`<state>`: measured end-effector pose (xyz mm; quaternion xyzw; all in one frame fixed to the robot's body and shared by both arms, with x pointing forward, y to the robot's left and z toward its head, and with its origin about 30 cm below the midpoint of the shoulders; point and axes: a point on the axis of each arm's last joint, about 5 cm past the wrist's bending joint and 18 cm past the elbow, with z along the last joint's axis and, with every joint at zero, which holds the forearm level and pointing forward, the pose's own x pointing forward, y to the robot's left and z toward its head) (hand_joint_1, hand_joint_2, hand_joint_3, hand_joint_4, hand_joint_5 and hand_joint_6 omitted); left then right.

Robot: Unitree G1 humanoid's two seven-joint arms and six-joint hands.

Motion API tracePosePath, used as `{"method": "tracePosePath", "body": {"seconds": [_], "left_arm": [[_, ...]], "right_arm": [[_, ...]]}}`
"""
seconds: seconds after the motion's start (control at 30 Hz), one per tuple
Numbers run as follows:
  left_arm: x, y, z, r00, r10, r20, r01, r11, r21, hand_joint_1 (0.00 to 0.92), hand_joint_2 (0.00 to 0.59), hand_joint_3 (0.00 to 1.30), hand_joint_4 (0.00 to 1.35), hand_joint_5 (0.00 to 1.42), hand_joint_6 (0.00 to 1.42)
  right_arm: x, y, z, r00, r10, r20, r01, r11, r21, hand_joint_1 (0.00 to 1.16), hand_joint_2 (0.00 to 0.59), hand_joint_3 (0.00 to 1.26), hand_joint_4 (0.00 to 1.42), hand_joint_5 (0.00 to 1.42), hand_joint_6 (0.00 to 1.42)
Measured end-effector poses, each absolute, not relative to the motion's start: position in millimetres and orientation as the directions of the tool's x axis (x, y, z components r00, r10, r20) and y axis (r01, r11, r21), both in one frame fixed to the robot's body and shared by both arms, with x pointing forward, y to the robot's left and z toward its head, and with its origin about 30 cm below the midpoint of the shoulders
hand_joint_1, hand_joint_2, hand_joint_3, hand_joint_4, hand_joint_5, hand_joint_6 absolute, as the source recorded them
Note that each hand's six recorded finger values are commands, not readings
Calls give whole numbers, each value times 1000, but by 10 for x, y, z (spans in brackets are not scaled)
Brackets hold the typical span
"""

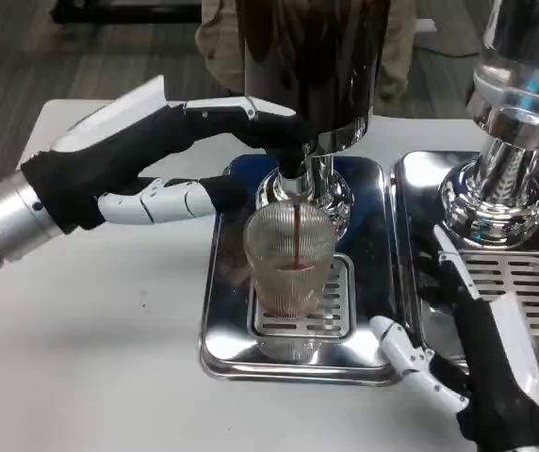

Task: Grasp the cup under the faucet to collect the drink, then remove the cup.

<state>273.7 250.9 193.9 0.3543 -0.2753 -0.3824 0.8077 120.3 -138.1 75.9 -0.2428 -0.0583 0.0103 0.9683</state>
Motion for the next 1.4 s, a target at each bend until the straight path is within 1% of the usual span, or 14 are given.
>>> {"method": "tracePosePath", "body": {"seconds": [0.07, 0.17, 0.33, 0.37, 0.57, 0.67, 1.1, 1.4], "left_arm": [[2732, 2508, 1936, 557, -812, 175, 421, 458, 783, 0, 116, 291, 284, 327, 314], [2727, 2506, 1928, 560, -810, 177, 420, 461, 782, 0, 120, 291, 284, 327, 313], [2722, 2505, 1926, 559, -810, 178, 419, 461, 782, 0, 122, 291, 284, 327, 313], [2720, 2504, 1926, 559, -810, 178, 418, 461, 783, 0, 123, 291, 284, 327, 313], [2715, 2506, 1922, 561, -808, 179, 417, 463, 782, 0, 128, 291, 284, 324, 311], [2713, 2505, 1922, 560, -809, 180, 417, 463, 782, 0, 132, 291, 284, 317, 294], [2691, 2507, 1907, 562, -807, 182, 416, 466, 781, 0, 141, 291, 284, 316, 291], [2682, 2507, 1901, 564, -805, 183, 415, 468, 780, 0, 142, 297, 284, 316, 291]], "right_arm": [[1215, -1383, 763, 994, 56, 97, -4, 884, -467, 428, 239, 0, 28, 110, 258], [1238, -1386, 768, 994, 77, 78, -31, 882, -471, 439, 228, 0, 2, 84, 239], [1287, -1383, 790, 992, 108, 63, -65, 876, -477, 461, 219, 0, 0, 21, 207], [1299, -1383, 794, 992, 114, 58, -73, 875, -478, 470, 208, 0, 0, 9, 199], [1408, -1362, 846, 986, 154, 64, -106, 874, -475, 479, 203, 0, 0, 1, 175], [1448, -1356, 859, 985, 161, 66, -110, 872, -476, 480, 203, 0, 0, 0, 170], [1587, -1332, 811, 984, 173, 33, -138, 877, -459, 494, 195, 0, 0, 0, 147], [1691, -1273, 814, 980, 197, 37, -161, 883, -441, 495, 195, 0, 0, 0, 146]]}}
